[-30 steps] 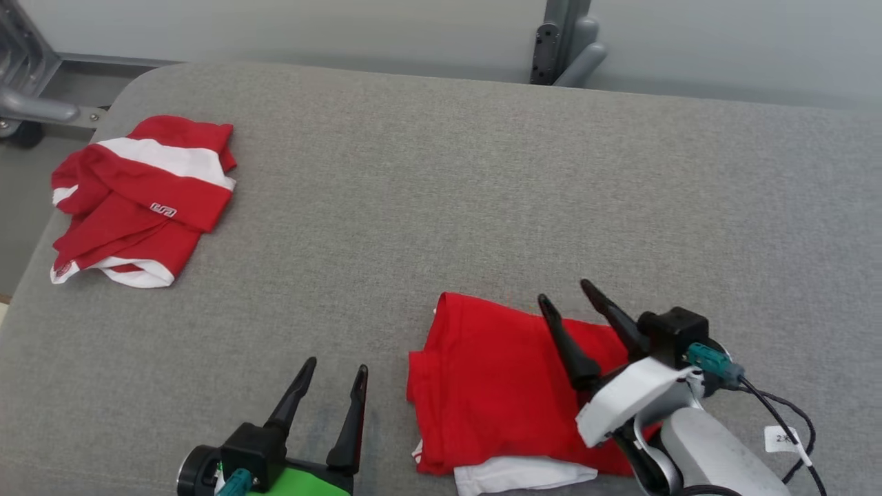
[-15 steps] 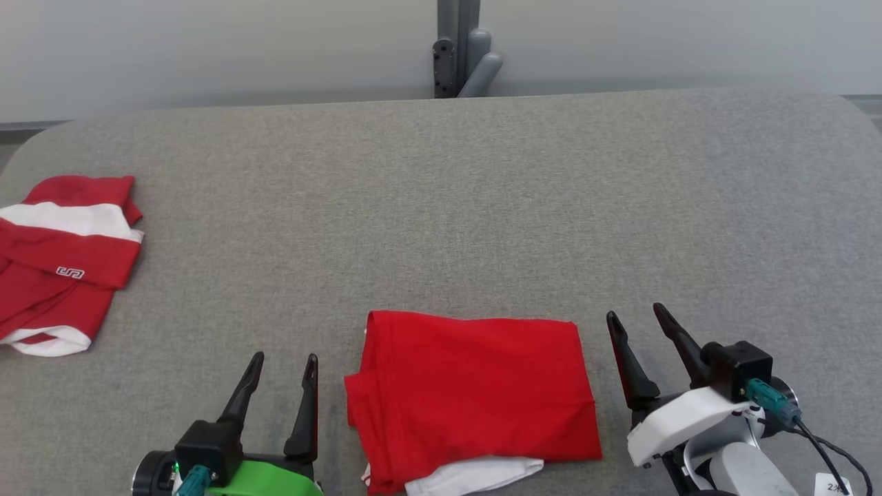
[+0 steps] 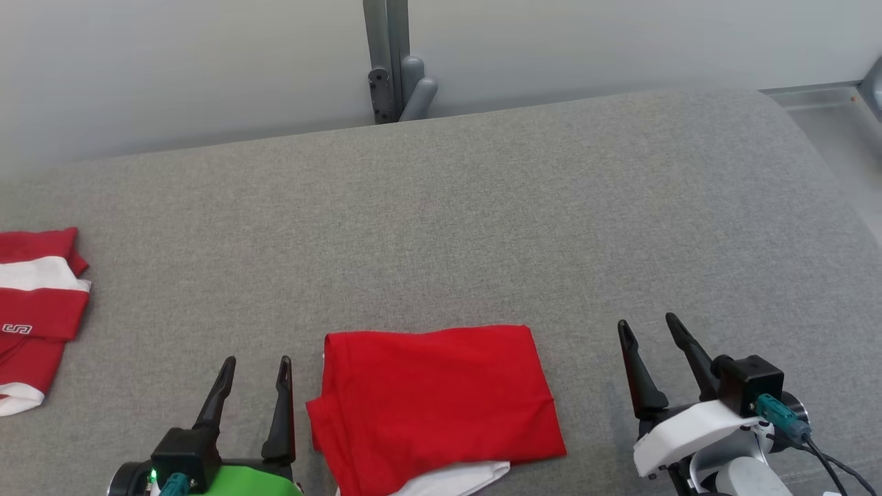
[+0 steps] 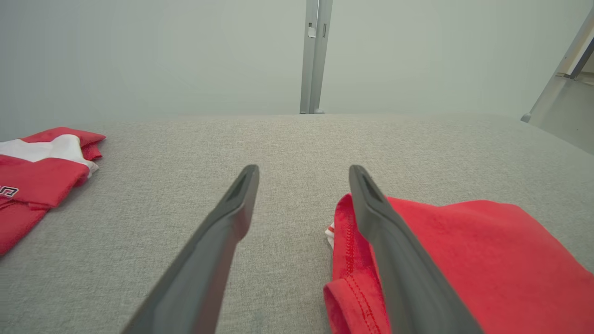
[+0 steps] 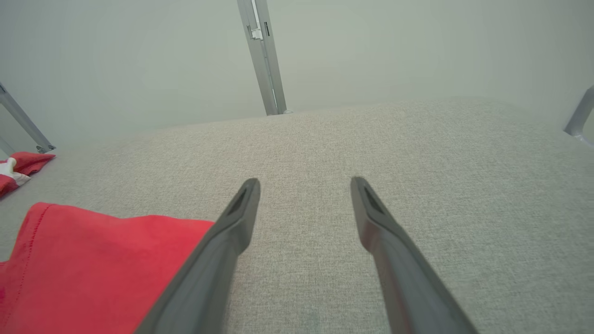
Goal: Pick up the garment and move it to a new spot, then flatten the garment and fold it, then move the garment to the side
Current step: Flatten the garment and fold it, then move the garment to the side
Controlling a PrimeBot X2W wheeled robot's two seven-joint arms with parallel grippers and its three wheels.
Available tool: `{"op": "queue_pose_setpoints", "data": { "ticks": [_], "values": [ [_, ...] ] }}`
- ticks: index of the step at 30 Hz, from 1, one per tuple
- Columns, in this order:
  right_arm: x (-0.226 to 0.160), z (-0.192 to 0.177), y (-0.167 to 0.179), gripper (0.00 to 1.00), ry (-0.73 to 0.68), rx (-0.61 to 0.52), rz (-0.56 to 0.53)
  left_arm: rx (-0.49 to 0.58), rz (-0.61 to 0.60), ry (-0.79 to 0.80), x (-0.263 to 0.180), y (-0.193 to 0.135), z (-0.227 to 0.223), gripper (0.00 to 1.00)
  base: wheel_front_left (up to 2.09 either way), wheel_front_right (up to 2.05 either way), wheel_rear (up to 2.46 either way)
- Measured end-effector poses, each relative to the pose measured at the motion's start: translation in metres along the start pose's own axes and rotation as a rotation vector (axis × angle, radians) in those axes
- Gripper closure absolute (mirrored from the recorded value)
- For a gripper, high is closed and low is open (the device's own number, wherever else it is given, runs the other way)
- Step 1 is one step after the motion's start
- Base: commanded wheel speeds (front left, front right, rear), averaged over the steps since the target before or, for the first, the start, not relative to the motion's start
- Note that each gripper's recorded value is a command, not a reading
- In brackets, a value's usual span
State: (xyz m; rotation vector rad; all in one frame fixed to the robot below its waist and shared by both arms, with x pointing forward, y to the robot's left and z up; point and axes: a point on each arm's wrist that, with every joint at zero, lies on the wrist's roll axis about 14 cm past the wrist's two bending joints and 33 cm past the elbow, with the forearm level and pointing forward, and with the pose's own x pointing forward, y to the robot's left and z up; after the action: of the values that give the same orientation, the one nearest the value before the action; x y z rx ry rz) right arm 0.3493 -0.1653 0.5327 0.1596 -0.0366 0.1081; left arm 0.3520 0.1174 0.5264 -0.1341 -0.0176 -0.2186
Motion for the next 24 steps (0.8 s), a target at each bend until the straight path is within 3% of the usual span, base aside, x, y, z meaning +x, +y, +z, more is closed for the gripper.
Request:
{"op": "queue_pose_setpoints", "data": {
  "ticks": [24],
  "values": [
    [0.001,-0.006,0.016,0.0,0.013,0.023,0.032,0.022,0.081,0.002,-0.016,0.019,0.0,0.0,0.0,0.0,0.0]
  ]
}}
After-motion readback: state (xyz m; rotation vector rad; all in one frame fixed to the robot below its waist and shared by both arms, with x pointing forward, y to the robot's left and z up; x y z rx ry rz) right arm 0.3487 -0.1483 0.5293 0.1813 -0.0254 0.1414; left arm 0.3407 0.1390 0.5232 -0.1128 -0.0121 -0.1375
